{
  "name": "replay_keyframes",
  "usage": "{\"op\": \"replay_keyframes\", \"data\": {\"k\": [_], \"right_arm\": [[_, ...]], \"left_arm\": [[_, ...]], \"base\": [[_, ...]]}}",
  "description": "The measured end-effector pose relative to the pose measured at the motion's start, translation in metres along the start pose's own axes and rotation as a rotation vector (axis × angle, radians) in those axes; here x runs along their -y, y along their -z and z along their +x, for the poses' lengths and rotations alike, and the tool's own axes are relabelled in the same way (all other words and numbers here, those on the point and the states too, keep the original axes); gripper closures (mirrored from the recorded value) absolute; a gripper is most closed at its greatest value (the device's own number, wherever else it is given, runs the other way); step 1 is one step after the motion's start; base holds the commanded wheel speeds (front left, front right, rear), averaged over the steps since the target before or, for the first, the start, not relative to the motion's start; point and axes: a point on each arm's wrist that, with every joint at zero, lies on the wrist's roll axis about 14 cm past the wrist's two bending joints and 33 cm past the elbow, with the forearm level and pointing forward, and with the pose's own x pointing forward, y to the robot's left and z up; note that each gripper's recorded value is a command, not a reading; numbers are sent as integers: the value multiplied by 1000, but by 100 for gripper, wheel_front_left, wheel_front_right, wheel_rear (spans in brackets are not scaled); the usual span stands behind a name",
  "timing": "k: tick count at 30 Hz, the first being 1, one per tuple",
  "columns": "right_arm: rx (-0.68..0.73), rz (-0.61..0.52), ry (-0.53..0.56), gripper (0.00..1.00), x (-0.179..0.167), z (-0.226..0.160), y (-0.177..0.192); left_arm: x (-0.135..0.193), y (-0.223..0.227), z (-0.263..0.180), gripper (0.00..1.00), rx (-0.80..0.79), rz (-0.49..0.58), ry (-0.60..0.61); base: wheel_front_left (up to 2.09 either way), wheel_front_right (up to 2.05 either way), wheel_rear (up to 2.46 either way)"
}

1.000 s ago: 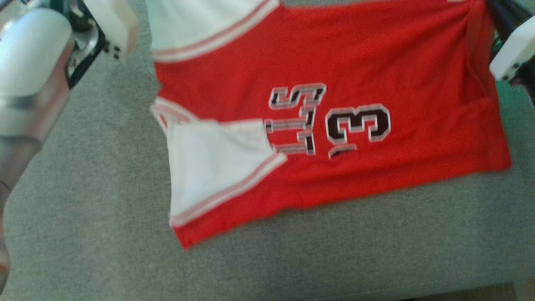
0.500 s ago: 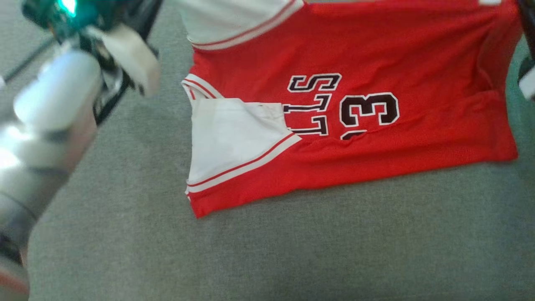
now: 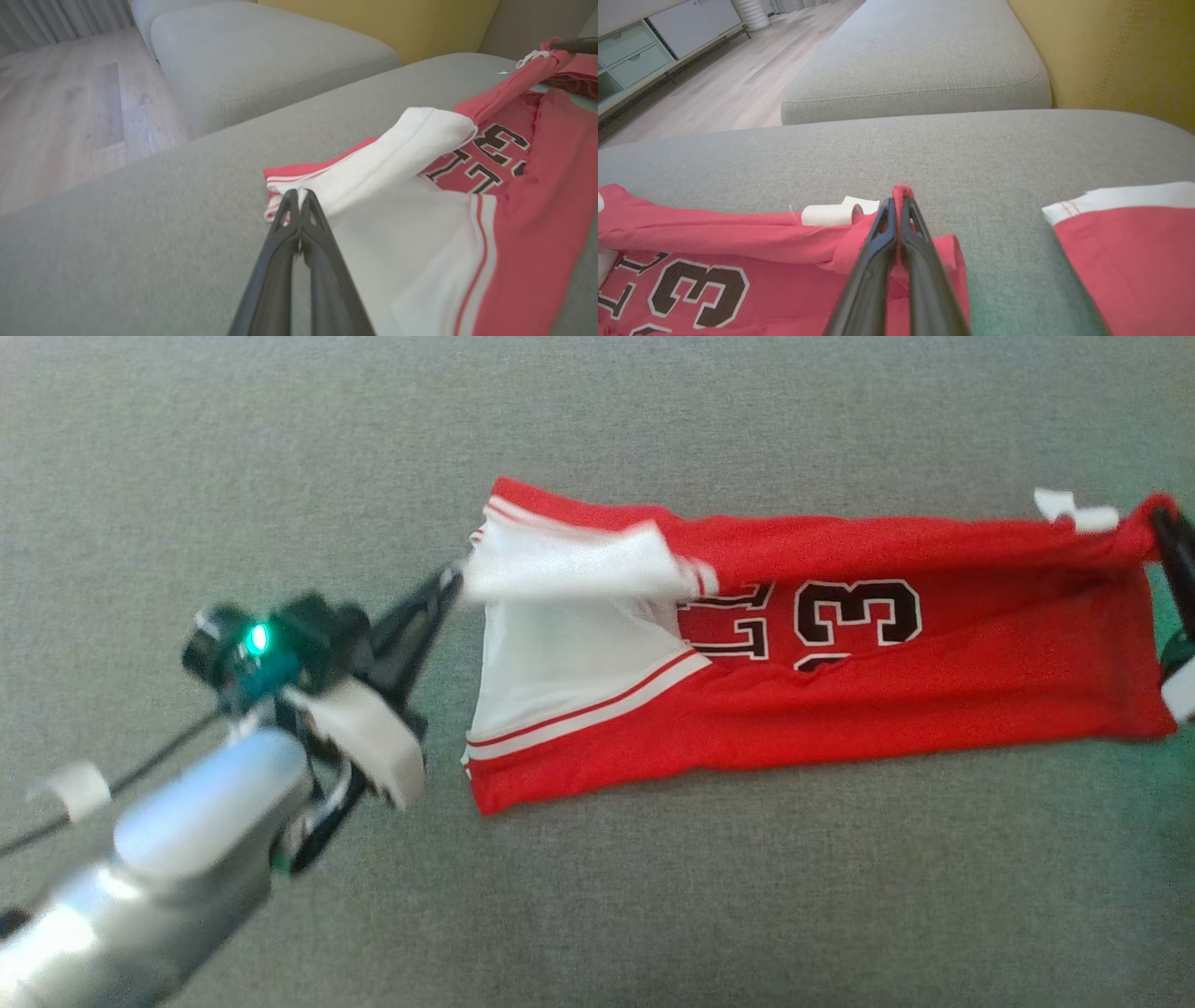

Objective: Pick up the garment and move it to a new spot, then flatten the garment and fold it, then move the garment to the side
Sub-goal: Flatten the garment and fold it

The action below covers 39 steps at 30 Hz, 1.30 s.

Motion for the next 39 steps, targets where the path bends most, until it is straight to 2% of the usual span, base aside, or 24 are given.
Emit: {"op": "replay_keyframes", "data": {"k": [6,7,8,9,10,11,12,16,25,29,32,39], "right_arm": [[-40,-9,-9,100,-2,-11,24],[-45,-12,-4,97,0,-13,27],[-46,-12,0,79,1,-14,29],[-51,-14,4,79,3,-16,31],[-54,-16,10,33,4,-17,33],[-50,-14,22,0,7,-19,33],[-45,-17,31,0,10,-20,33],[-14,-43,95,0,27,-29,28],[52,126,204,0,22,-65,54],[73,172,230,0,15,-74,61],[101,211,243,0,10,-72,57],[10,177,252,0,3,-55,64]], "left_arm": [[22,27,-20,100,-40,-80,7],[26,29,-21,100,-43,-88,16],[29,30,-22,98,-39,-94,18],[30,30,-23,98,-37,-96,16],[31,30,-23,74,-32,-99,17],[32,30,-24,52,-29,-99,13],[32,29,-24,0,-20,-100,8],[39,27,-25,0,6,-117,-22],[53,-17,-39,0,208,-162,-205],[65,-15,-63,0,255,-178,-298],[72,-9,-82,0,271,-192,-368],[75,-6,-115,0,313,-148,-473]], "base": [[0,0,0],[0,0,0],[0,0,0],[0,0,0],[0,0,0],[0,0,0],[0,0,0],[0,0,0],[0,0,0],[0,0,0],[0,0,0],[0,0,0]]}}
